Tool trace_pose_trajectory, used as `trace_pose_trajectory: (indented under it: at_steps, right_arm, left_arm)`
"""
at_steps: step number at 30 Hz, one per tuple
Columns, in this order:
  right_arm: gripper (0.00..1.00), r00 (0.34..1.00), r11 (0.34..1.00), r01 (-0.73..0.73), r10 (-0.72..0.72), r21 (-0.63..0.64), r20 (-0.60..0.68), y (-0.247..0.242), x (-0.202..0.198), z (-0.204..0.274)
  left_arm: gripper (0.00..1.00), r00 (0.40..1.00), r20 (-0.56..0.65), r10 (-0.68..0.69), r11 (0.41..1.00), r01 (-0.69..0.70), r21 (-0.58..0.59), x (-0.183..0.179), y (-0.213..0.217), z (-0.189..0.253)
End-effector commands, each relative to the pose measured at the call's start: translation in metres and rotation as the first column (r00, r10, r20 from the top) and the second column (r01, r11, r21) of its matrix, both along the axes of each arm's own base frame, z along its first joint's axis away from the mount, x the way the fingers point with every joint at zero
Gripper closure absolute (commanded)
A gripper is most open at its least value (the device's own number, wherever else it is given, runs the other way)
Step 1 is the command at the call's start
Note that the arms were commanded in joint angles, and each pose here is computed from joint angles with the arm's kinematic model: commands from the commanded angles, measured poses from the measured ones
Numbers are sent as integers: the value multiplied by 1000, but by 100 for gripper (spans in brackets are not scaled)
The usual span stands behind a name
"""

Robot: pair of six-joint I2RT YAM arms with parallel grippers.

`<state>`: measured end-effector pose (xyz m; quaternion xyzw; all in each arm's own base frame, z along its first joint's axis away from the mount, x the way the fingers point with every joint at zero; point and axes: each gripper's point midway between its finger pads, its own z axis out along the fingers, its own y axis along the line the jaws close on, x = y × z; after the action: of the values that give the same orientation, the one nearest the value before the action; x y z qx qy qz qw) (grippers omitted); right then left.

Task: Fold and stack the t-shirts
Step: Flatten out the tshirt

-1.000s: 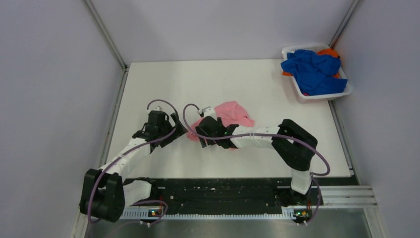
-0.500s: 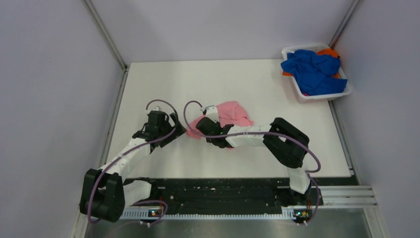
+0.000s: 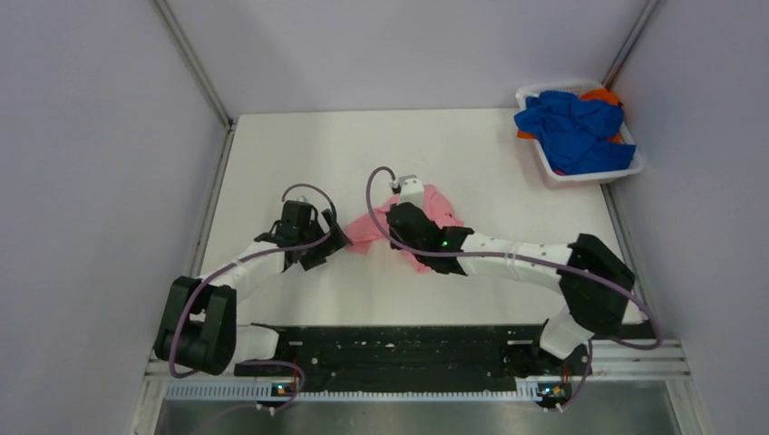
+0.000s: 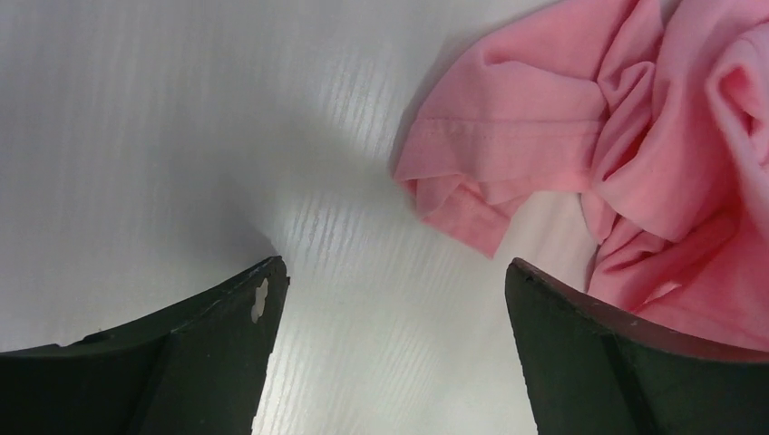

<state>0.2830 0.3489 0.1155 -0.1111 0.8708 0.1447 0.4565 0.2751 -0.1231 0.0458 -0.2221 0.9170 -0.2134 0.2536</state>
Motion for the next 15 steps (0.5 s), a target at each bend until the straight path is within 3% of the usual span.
trace_pose_trajectory:
  at_steps: [1, 7, 15]
  right_arm:
    - [100, 992, 989, 63, -76, 133, 97, -37, 13, 58]
    - [100, 955, 949, 251, -275, 193, 110, -124, 29, 70]
    - [100, 878, 878, 431, -462, 209, 128, -204, 37, 75]
  left_arm:
    - [6, 998, 44, -36, 999, 37, -36, 20, -17, 10]
    - [15, 998, 23, -61, 998, 61, 11, 32, -28, -1]
    - [46, 993, -55, -102, 994, 104, 31, 38, -42, -25]
